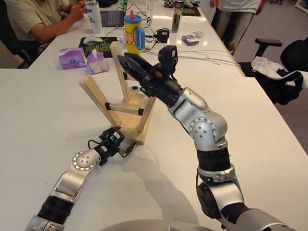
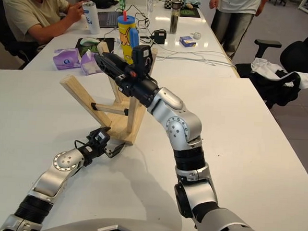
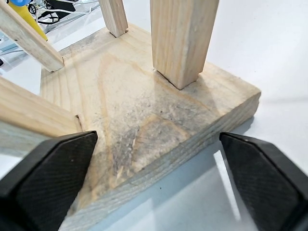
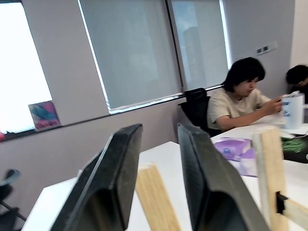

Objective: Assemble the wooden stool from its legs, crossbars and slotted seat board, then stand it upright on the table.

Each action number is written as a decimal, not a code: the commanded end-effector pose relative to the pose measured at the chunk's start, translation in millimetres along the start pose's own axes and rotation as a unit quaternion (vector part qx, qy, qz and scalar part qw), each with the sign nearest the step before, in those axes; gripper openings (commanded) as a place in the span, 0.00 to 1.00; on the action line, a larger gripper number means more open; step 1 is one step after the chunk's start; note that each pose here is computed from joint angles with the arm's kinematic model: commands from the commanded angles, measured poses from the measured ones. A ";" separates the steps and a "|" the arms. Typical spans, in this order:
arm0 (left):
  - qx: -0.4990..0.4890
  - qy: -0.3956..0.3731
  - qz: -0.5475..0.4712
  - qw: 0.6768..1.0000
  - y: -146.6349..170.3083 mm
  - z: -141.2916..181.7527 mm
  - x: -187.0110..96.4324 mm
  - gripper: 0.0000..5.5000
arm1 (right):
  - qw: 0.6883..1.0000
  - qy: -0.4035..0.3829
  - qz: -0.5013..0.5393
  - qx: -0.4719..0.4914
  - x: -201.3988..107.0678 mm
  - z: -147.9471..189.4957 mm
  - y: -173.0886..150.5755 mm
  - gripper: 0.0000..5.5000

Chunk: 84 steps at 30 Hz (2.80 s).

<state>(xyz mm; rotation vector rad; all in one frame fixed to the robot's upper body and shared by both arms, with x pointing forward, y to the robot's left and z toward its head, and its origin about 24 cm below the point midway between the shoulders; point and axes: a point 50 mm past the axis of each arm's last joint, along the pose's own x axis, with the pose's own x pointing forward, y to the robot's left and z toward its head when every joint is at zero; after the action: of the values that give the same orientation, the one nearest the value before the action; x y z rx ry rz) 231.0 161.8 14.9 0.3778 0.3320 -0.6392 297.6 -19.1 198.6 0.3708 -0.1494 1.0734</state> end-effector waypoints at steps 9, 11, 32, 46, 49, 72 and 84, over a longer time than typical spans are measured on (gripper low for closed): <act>-0.081 0.136 -0.069 0.985 -44.5 -57.2 2.2 0.86 | 0.987 -0.137 0.020 0.081 -14.1 57.5 -14.6 0.25; -0.081 0.132 -0.062 0.986 -42.9 -55.6 4.5 0.86 | 0.995 -0.038 -0.037 0.084 -13.4 12.9 -25.7 0.25; -0.001 -0.119 0.001 0.993 -2.5 18.3 -19.6 0.86 | 0.993 0.085 -0.083 -0.017 -56.6 -29.5 -101.8 0.25; 0.041 0.002 0.117 0.992 20.9 -54.9 -82.7 0.86 | 0.981 0.114 0.154 -0.037 -39.8 -54.8 -64.8 0.25; 0.047 0.018 0.138 0.989 27.6 -58.6 -76.5 0.86 | 0.970 0.129 0.203 -0.033 -35.0 -64.7 -45.4 0.25; -0.051 0.053 0.280 0.957 -7.1 -37.7 -67.1 0.86 | 0.974 0.183 -0.095 0.095 -142.8 -97.6 19.2 0.08; -0.020 0.098 0.255 0.962 -13.4 -46.8 -86.0 0.86 | 0.903 0.286 -0.317 -0.050 -226.0 -107.1 -67.8 0.00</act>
<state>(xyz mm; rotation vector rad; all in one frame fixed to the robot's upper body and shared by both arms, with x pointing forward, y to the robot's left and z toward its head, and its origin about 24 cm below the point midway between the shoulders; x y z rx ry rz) 153.9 215.3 18.9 0.4323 0.3272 -0.0255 224.6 -196.9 18.7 0.0560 0.4357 0.4938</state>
